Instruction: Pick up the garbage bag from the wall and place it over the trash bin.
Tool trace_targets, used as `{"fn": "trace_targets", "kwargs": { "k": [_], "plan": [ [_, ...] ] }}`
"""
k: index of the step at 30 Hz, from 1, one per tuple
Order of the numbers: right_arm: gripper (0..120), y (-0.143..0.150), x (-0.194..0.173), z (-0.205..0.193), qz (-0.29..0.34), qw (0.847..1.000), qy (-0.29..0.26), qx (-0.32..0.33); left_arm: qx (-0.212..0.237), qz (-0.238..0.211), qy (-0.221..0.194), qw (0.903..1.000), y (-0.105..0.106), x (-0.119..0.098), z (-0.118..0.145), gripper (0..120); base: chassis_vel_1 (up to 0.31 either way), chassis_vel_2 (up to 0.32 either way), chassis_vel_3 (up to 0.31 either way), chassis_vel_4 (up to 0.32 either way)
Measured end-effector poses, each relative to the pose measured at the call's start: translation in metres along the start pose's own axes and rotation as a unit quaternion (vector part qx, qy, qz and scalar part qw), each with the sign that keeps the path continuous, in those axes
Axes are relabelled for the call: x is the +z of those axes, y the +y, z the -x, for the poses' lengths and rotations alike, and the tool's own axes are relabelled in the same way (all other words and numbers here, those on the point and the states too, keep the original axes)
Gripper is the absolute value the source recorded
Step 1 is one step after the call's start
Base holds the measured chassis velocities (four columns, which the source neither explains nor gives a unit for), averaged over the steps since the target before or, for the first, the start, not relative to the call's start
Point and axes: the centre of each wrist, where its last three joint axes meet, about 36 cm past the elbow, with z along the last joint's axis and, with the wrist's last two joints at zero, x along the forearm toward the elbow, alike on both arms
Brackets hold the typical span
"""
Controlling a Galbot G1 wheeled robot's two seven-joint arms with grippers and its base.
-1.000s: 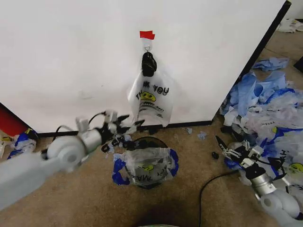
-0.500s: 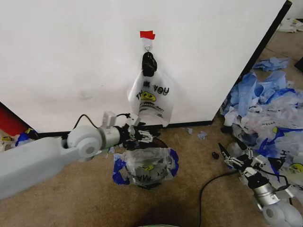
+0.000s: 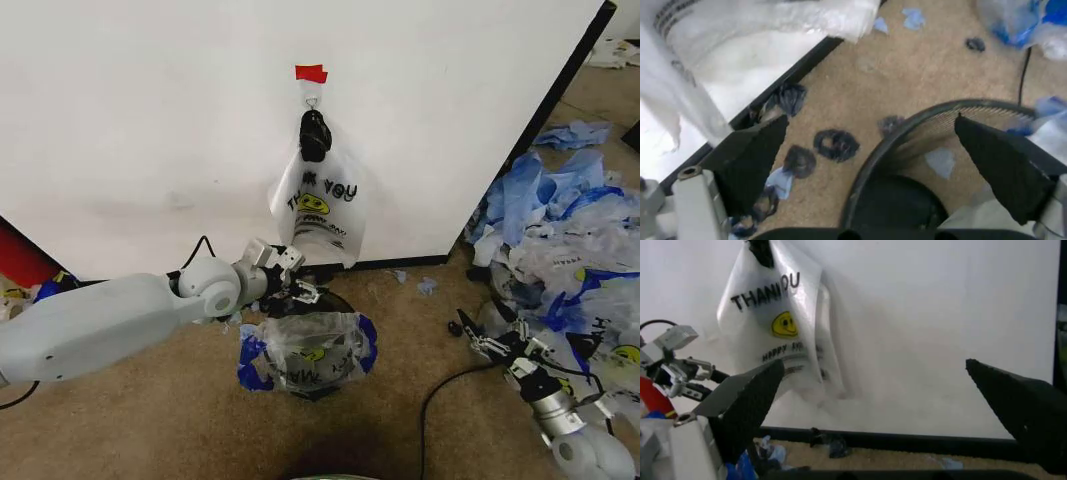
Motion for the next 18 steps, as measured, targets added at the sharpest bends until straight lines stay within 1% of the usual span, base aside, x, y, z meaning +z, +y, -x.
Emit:
{"fn": "trace_targets", "kwargs": {
  "k": [3,6,12,18],
  "plan": [
    [100,0.000,0.002,0.003,0.001,1.000,0.000,-0.003,-0.001,0.005,0.007,1.0000,0.004,0.001,0.003,94,0.000,0.000,0.000,0.000],
    [100,0.000,0.004,0.004,0.002,1.000,0.001,-0.003,-0.003,0.007,0.016,0.9998,0.007,0.004,0.006,94,0.000,0.000,0.000,0.000],
    [100,0.001,0.007,0.001,0.002,1.000,0.005,-0.004,-0.003,0.013,0.037,0.9992,0.011,0.016,0.010,94,0.000,0.000,0.000,0.000],
    [100,0.005,0.011,-0.003,0.004,1.000,0.006,-0.005,-0.010,0.016,0.041,0.9990,0.014,0.025,0.016,91,0.000,0.000,0.000,0.000]
  ]
}}
